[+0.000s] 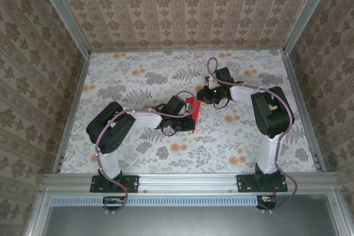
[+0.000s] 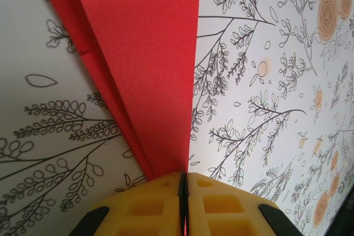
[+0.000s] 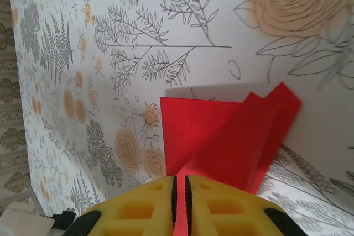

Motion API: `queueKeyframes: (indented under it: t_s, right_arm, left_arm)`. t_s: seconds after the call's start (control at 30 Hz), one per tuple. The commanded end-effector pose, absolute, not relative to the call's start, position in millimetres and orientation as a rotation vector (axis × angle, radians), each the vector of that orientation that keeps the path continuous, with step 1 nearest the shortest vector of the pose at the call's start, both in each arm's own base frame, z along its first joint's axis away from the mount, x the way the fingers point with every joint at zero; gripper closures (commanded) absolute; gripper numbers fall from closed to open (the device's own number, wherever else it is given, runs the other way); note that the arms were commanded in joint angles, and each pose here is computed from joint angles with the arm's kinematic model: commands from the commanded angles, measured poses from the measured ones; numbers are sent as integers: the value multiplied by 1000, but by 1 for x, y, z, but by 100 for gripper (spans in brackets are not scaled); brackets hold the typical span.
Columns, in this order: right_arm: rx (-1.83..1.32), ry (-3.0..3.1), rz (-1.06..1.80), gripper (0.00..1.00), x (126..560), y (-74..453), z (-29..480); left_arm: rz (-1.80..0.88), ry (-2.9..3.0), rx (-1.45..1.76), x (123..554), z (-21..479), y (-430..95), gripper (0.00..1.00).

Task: Fold a paper plane with a square sheet of paper (fold left side to right side)
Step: Fold the wing for the fifth time at the center of the table.

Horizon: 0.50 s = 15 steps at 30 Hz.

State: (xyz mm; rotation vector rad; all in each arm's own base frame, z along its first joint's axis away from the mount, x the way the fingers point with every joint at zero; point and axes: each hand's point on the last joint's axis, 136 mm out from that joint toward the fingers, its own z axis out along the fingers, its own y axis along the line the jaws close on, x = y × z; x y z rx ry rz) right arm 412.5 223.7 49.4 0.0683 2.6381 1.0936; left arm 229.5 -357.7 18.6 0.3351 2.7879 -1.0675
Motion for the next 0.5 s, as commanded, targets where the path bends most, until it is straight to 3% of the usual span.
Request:
queueKeyframes:
  t_s: [0.0, 0.47]
  right_arm:
    - [72, 2620, 1125, 85, 427, 228, 46]
    - [74, 2735, 992, 85, 438, 219, 6]
  left_arm:
    - [-869, 3033, 315, 191, -26, -322, 89]
    - [-857, 3042, 310, 189, -27, -320, 89]
